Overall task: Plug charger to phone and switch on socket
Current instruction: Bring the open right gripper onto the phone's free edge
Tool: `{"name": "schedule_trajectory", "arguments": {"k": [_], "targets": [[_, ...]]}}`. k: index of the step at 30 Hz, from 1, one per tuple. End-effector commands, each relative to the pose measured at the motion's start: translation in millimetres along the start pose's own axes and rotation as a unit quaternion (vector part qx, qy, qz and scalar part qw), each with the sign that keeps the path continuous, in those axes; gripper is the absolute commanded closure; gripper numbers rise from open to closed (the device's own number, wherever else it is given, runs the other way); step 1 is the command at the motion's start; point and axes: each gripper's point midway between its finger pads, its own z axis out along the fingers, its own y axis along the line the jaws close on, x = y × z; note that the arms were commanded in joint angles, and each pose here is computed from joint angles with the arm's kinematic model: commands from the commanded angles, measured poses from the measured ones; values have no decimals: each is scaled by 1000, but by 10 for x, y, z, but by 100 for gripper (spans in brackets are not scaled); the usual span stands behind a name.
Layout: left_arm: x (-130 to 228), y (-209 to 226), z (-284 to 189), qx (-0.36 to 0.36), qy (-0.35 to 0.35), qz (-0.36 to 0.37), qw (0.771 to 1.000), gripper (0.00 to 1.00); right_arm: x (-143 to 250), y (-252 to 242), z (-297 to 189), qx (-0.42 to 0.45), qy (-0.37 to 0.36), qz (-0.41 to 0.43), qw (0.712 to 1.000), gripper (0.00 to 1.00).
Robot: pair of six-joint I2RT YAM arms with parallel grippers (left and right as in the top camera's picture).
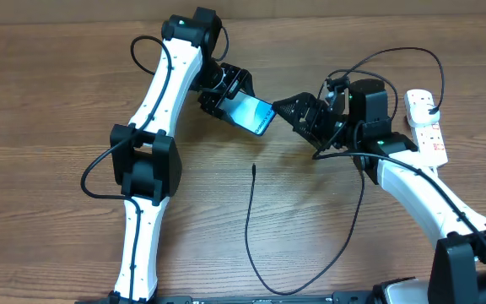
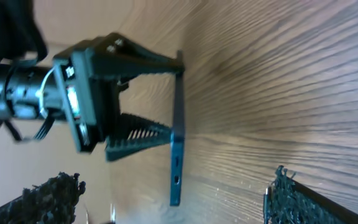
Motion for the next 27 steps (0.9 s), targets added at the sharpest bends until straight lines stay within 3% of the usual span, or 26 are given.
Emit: {"name": "schedule_trajectory", "arguments": {"k": [1,11,27], "targets": [[168,-138,-23,22,16,12,1000,96,-89,26,33,16,-29,26,999,0],[392,-203,71,24,39,32,998,96,36,13,93,30,-17,22,999,2],[642,-264,160,28,68,52,996,96,73,-77,87,49,-11,5,999,47]]}}
